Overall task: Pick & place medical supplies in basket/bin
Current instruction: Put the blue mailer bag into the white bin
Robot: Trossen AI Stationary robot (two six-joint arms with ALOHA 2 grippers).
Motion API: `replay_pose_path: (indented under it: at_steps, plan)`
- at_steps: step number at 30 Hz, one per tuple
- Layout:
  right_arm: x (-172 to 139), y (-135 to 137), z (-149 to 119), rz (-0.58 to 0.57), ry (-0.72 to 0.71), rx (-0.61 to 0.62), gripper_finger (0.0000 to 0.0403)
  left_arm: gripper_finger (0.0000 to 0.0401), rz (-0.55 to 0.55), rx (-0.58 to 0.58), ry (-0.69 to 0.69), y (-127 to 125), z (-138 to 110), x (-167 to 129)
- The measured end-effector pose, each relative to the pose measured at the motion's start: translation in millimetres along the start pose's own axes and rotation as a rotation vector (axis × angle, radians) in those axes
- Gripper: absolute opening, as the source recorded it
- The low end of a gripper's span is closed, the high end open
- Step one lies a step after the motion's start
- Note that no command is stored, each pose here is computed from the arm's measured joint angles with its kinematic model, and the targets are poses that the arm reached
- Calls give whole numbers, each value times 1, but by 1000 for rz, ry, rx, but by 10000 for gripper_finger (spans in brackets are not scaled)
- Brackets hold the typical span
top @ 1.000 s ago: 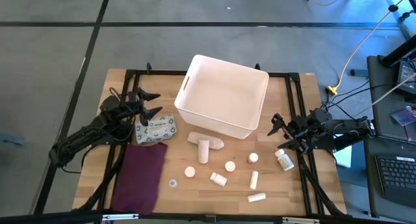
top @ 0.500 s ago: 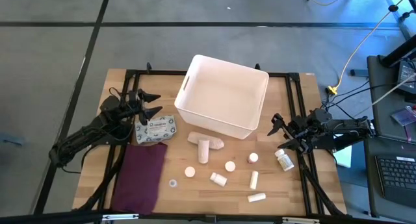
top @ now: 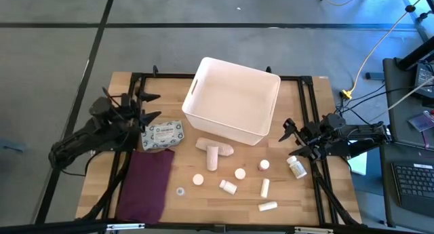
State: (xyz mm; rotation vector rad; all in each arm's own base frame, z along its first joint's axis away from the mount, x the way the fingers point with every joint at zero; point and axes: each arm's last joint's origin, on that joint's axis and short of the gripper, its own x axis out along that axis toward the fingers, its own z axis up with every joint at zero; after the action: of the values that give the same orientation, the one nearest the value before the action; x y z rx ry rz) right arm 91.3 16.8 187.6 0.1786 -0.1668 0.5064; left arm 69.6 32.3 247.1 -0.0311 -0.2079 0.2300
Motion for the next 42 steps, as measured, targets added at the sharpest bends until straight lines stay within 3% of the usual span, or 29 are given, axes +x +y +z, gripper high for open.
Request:
replay_pose_path:
  at_steps: [7,12,22,26,32,42]
  plan:
    - [0,0,-1,-2,9,4,294,338,38,59,205,-2,8,15]
    - [0,0,-1,-1,9,4,294,338,-60,184,322,-9,28,28]
    - [0,0,-2,-2,16,7,294,337,0,243,770,-17,42,50]
    - [0,0,-2,-1,16,7,294,337,37,252,939,-21,35,59]
    - [0,0,-2,-2,19,6,294,337,-12,302,1107,-33,15,71]
    - [0,-1,-3,-4,25,-28,294,337,15,272,1380,-46,-22,88]
